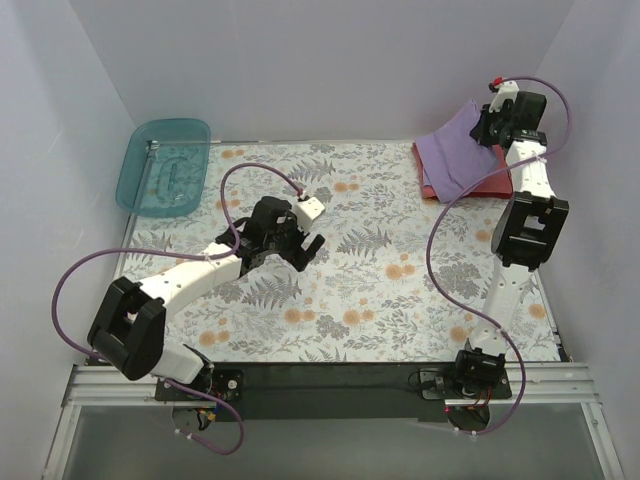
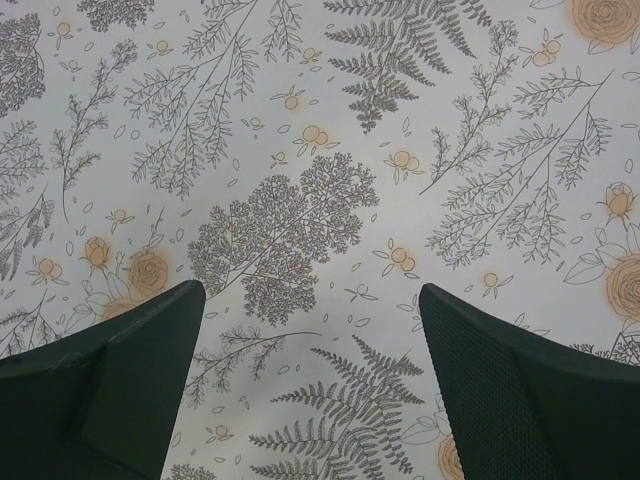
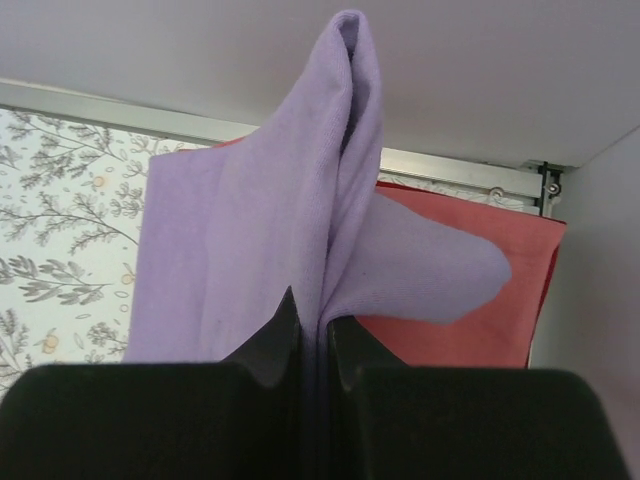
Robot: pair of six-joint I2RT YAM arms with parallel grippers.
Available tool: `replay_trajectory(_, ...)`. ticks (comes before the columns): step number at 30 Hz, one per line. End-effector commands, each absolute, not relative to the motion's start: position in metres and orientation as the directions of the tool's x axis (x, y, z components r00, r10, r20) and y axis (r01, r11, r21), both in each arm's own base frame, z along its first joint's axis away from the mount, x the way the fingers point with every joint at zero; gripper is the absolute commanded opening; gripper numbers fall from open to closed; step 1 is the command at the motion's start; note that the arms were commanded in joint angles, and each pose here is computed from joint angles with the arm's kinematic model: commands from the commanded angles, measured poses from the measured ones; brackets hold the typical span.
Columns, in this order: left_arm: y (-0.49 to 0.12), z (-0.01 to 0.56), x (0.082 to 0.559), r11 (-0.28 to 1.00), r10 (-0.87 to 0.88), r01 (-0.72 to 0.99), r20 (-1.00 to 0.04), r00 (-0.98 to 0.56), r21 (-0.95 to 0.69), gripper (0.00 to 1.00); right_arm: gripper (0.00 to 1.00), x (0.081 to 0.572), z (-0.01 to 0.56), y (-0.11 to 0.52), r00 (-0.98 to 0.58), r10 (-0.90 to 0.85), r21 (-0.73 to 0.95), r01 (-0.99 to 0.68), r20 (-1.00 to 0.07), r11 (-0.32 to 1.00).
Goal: Fold and stack the t-shirts
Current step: Neatly place the folded tshirt to the corner
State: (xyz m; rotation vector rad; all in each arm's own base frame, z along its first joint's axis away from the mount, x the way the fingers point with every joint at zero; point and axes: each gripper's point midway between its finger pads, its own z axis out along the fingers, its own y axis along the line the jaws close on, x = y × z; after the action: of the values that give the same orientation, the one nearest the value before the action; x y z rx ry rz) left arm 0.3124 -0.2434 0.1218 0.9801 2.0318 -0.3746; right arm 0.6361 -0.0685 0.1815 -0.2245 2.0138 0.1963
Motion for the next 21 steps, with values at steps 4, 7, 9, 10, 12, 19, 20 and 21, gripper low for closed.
replay_trajectory(4, -0.250, 0.136, 0.319, 0.640, 0.503, 0.763, -0.799, -0.328, 0.090, 0.89, 0.10, 0.654, 0.194, -0.099, -0.322, -0.133, -0.055, -0.239, -0.937, 0.969)
replay_trajectory(7, -0.249, 0.134, 0.321, 0.646, 0.509, 0.757, -0.793, -0.335, 0.095, 0.89, 0.48, 0.653, 0.190, -0.120, -0.336, -0.165, -0.113, -0.171, -0.927, 0.979)
replay_trajectory(9, -0.247, 0.134, 0.321, 0.652, 0.510, 0.752, -0.789, -0.341, 0.096, 0.89, 0.62, 0.651, 0.189, -0.131, -0.343, -0.185, -0.145, -0.139, -0.921, 0.980)
replay_trajectory(10, -0.248, 0.136, 0.321, 0.650, 0.511, 0.754, -0.788, -0.343, 0.094, 0.89, 0.63, 0.648, 0.197, -0.139, -0.335, -0.192, -0.159, -0.124, -0.922, 0.979)
replay_trajectory(12, -0.246, 0.131, 0.315, 0.650, 0.521, 0.757, -0.764, -0.380, 0.067, 0.89, 0.73, 0.645, 0.203, -0.152, -0.338, -0.202, -0.186, -0.079, -0.919, 0.979)
replay_trajectory(19, -0.245, 0.147, 0.303, 0.662, 0.444, 0.742, -0.745, -0.497, -0.101, 0.89, 0.87, 0.622, 0.252, -0.149, -0.282, -0.246, -0.232, -0.084, -0.927, 0.969)
replay_trajectory(20, -0.241, 0.153, 0.306, 0.673, 0.425, 0.730, -0.745, -0.514, -0.120, 0.89, 0.89, 0.618, 0.257, -0.146, -0.277, -0.244, -0.227, -0.091, -0.929, 0.970)
replay_trajectory(21, -0.242, 0.155, 0.305, 0.668, 0.410, 0.728, -0.741, -0.531, -0.152, 0.89, 0.89, 0.613, 0.261, -0.143, -0.277, -0.237, -0.219, -0.096, -0.931, 0.971)
